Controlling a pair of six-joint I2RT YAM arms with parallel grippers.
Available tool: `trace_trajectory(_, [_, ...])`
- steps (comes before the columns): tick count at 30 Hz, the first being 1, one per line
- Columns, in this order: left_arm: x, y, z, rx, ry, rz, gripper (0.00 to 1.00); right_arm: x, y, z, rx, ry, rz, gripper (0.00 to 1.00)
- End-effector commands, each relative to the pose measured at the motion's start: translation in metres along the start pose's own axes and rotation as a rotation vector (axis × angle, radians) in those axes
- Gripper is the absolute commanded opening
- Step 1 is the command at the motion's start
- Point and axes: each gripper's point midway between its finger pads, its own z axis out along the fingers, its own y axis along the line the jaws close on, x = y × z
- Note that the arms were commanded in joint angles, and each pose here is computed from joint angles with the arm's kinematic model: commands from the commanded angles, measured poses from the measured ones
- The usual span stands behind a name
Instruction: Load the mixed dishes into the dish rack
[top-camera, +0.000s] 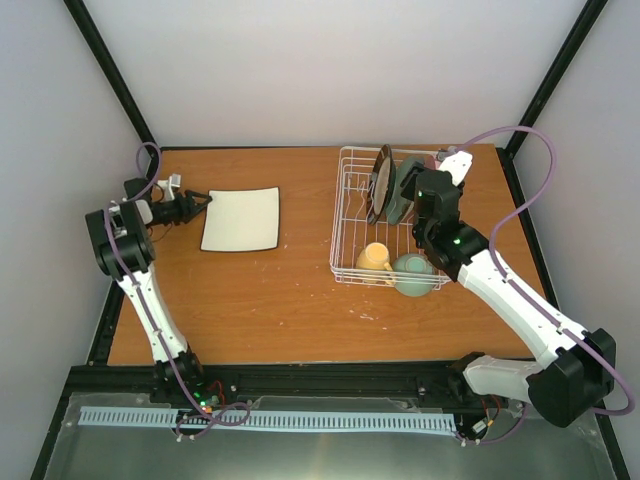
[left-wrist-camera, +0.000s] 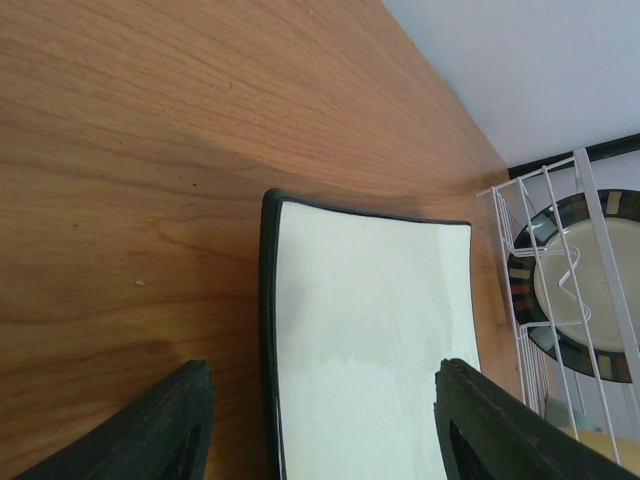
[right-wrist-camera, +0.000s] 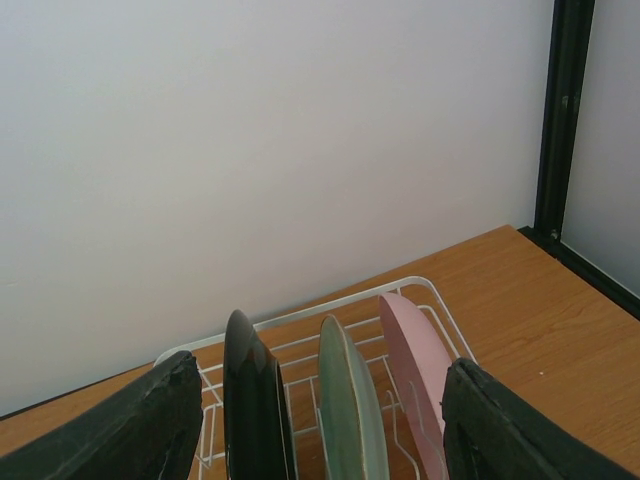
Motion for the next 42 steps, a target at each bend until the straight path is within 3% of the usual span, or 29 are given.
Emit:
trace_trajectory(1, [0.028, 0.013, 0.022, 0.002, 0.084, -0.071, 0.61, -0.008, 0.001, 0.002, -0.003, -0.025, 0.020, 0.65])
trace_trajectory(9, [0.042, 0.008, 0.043, -0.030, 0.179, -0.070, 0.49, -0.011, 0.001, 0.001, -0.010, -0.029, 0.021, 0.65])
trace_trajectory(19, [0.041, 0.008, 0.044, -0.027, 0.195, -0.084, 0.15, -0.011, -0.003, 0.001, -0.007, -0.029, 0.022, 0.65])
trace_trajectory(21, [0.042, 0.008, 0.044, -0.024, 0.196, -0.086, 0.02, -0.010, -0.003, 0.001, -0.009, -0.026, 0.020, 0.65])
trace_trajectory(26, [0.038, -0.005, 0.041, 0.014, 0.191, -0.082, 0.01, -0.005, -0.002, 0.003, -0.013, -0.014, 0.020, 0.65])
trace_trajectory(42, [0.000, -0.116, 0.005, 0.313, 0.110, 0.026, 0.01, 0.005, 0.020, -0.001, -0.156, 0.038, 0.034, 0.64])
